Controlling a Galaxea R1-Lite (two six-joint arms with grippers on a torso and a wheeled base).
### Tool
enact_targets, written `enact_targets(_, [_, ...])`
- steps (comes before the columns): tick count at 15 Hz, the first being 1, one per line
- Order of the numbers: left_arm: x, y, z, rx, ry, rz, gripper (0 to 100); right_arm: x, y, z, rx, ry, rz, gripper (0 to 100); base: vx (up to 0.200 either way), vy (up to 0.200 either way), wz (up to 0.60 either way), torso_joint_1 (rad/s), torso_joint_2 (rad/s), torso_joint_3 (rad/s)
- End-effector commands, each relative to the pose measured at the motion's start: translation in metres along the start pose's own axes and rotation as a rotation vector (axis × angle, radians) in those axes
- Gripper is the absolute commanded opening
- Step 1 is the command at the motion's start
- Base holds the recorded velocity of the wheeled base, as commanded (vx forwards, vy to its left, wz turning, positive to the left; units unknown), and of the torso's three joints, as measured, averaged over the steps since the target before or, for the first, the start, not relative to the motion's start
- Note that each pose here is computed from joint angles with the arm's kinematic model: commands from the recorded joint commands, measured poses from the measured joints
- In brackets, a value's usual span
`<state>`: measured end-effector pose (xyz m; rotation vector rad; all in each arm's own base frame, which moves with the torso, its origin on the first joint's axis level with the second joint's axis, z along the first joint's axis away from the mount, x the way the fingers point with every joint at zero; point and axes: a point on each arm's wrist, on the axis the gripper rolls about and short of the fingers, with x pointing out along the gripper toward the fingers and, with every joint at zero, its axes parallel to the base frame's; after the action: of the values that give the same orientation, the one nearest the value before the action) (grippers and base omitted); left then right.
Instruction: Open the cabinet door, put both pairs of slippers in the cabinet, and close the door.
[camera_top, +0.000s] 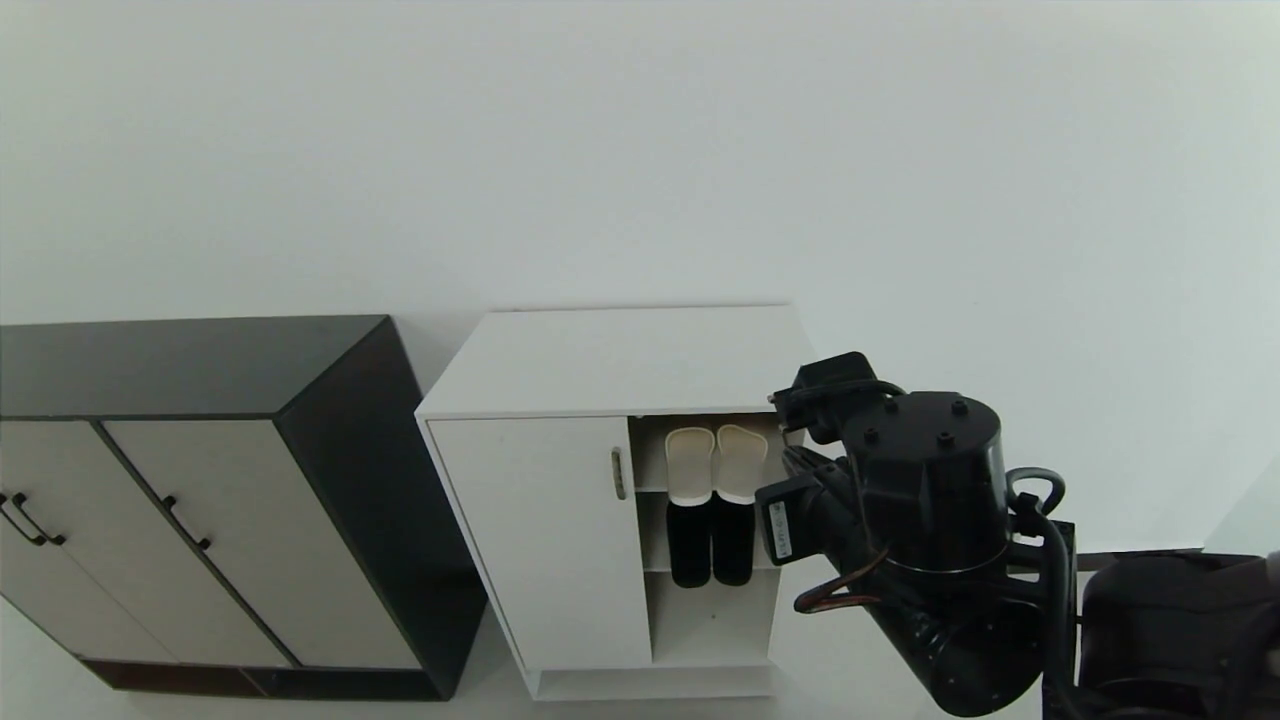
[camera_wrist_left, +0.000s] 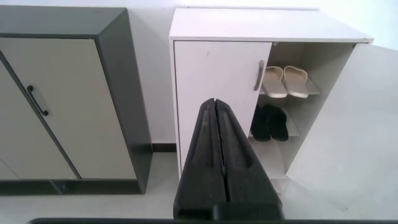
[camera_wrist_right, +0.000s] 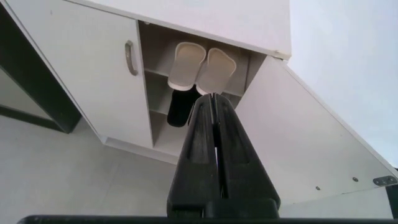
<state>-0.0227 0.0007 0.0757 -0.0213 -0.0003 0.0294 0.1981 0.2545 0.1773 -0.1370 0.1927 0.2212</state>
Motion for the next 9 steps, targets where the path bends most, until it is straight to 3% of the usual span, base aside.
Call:
enact_targets(1, [0.0, 0.0, 0.0, 0.001, 0.0, -0.002, 0, 0.0011, 0.0009, -0.0019, -0.004, 0.005, 0.002, 0, 0.0, 0.0, 0.0, 0.0, 0.0, 0.0])
enact_targets(7, [0.0, -0.0001, 0.0, 0.003, 0.0, -0.003, 0, 0.0028, 0.0027, -0.0057, -0.015, 0.015, 0.002, 0, 0.0, 0.0, 0.0, 0.0, 0.0, 0.0])
enact_targets(9, [0.0, -0.0001, 0.0, 0.003, 0.0, -0.003, 0, 0.0051, 0.0045, -0.0091, -0.023, 0.025, 0.0, 0, 0.0, 0.0, -0.6, 0.005, 0.0, 0.005])
